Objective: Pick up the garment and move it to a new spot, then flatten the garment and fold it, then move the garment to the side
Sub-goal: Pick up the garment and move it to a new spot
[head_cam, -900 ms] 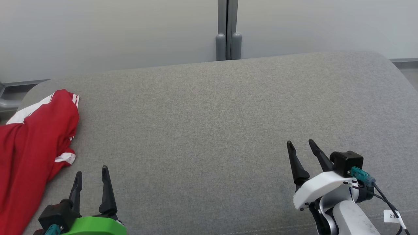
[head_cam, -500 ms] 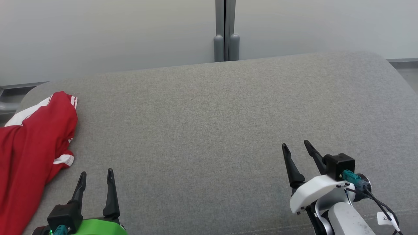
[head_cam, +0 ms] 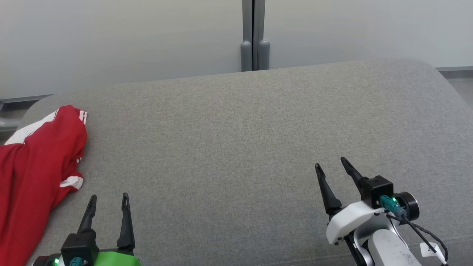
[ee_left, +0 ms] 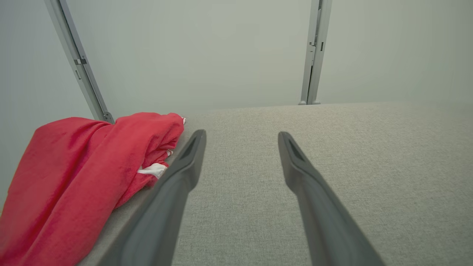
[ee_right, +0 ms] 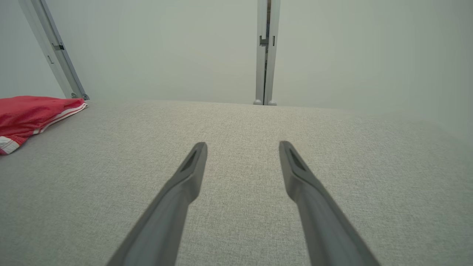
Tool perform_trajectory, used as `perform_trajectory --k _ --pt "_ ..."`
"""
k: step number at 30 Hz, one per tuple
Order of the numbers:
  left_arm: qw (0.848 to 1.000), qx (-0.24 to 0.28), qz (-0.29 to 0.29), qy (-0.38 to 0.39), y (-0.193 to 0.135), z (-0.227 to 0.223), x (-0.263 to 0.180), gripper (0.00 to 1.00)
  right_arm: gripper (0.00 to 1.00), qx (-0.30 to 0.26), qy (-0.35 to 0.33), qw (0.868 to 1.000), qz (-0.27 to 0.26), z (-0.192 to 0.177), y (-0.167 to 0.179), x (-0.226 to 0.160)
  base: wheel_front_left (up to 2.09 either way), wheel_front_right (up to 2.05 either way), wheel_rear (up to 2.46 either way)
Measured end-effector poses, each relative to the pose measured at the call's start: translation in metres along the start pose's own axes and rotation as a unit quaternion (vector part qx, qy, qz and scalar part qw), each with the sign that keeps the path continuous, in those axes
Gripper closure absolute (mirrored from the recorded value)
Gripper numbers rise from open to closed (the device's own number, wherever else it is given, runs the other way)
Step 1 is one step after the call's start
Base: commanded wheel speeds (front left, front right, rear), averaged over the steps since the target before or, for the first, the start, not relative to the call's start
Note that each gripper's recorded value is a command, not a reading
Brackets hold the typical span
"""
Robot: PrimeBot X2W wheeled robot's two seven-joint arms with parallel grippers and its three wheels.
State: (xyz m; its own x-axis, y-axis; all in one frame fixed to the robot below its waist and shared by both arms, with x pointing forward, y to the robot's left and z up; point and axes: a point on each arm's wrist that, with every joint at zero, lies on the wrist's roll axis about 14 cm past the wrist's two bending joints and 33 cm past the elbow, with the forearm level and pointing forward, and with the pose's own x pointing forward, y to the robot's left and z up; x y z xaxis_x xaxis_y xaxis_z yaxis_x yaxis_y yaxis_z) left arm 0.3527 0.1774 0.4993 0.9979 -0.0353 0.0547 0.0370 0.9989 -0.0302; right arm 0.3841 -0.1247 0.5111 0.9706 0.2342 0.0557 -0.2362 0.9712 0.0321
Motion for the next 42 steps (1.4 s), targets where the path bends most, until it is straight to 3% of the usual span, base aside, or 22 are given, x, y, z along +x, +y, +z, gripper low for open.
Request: perform_trajectory --k 10,19,42 --pt "0.999 0.036 -0.004 0.000 0.000 -0.001 0.000 0.00 0.00 -0.037 -0.006 0.999 0.005 0.001 0.000 -0.001 0.00 0.00 0.00" --pt "0.999 0.038 0.012 0.010 0.010 -0.007 -0.005 0.00 0.00 -0.038 -0.003 0.999 0.009 -0.001 0.003 0.003 0.00 0.00 0.00" --pt "0.990 0.051 0.130 0.026 0.081 -0.011 -0.055 0.00 0.00 -0.018 0.012 0.995 0.102 -0.015 0.066 0.030 0.00 0.00 0.00"
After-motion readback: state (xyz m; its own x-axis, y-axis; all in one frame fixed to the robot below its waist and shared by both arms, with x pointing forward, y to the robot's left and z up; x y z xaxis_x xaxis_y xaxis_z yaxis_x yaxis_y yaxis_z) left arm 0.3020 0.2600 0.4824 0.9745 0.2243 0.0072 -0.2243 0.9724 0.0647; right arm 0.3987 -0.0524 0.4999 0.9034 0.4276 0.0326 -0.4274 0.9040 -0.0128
